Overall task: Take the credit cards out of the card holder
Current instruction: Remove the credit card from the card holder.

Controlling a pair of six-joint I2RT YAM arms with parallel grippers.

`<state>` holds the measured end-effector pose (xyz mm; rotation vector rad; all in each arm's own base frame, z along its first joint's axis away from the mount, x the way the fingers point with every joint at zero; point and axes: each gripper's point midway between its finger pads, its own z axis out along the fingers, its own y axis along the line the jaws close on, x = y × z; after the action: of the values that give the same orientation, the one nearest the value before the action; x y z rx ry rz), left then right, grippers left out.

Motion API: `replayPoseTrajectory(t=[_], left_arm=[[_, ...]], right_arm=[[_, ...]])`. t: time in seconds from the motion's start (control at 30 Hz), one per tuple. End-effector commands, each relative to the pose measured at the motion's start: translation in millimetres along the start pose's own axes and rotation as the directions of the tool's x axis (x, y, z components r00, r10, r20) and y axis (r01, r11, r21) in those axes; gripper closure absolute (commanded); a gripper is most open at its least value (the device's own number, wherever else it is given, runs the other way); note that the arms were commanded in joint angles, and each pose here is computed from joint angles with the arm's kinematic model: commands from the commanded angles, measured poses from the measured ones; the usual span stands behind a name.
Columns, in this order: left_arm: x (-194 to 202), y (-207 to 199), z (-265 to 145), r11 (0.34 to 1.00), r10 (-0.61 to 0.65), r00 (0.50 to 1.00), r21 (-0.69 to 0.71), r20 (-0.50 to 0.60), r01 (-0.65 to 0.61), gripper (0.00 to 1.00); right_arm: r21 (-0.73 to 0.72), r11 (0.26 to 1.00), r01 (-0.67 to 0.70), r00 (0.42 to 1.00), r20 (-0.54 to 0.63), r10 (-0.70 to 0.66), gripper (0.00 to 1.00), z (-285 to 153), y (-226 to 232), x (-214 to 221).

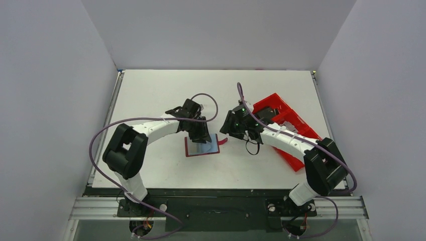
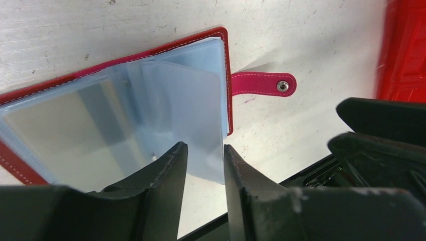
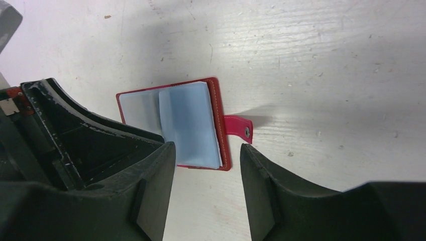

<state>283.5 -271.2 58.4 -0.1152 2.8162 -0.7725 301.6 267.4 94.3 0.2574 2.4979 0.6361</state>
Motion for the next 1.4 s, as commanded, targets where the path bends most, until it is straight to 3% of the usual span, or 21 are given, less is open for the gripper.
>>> replayPoseTrajectory(t=[0.0, 0.27, 0.47, 0.7, 0.93, 1.13, 1.37], left_arm=[[-12.9, -24.6, 4.3, 0.997, 0.026, 0.999, 0.075, 0.021, -0.028, 0.66], [-15.0, -35.7, 8.8, 0.993, 0.037, 0.999, 0.108, 0.013, -0.038, 0.51], [-28.7, -35.2, -7.5, 0.996, 0.030, 0.998, 0.085, 0.062, -0.035, 0.48], [-56.9, 24.8, -48.0, 0.995, -0.077, 0.975, -0.052, 0.206, 0.090, 0.48], [-54.3, 77.8, -79.7, 0.980, -0.109, 0.960, -0.133, 0.257, 0.147, 0.48], [-52.5, 99.1, -100.5, 0.973, -0.122, 0.949, -0.153, 0.291, 0.172, 0.48], [-51.9, 104.5, -112.3, 0.974, -0.132, 0.943, -0.137, 0.306, 0.181, 0.48]], right_arm=[[0.032, 0.999, -0.004, 0.996, 0.092, 0.001, 0.53, -14.6, -3.3, -19.0], [0.047, 0.999, 0.012, 0.995, 0.094, -0.017, 0.53, -16.2, -2.3, -22.7], [0.053, 0.998, 0.045, 0.994, 0.094, -0.050, 0.53, -17.1, 5.9, -23.7], [0.035, 0.991, 0.132, 0.990, 0.049, -0.134, 0.53, -6.7, 37.5, -7.0], [-0.025, 0.972, 0.233, 0.971, -0.041, -0.234, 0.53, 20.1, 83.1, 29.8], [-0.041, 0.956, 0.290, 0.951, -0.102, -0.293, 0.52, 45.1, 105.4, 51.9], [0.021, 0.938, 0.347, 0.928, -0.154, -0.340, 0.52, 68.4, 99.8, 69.1]])
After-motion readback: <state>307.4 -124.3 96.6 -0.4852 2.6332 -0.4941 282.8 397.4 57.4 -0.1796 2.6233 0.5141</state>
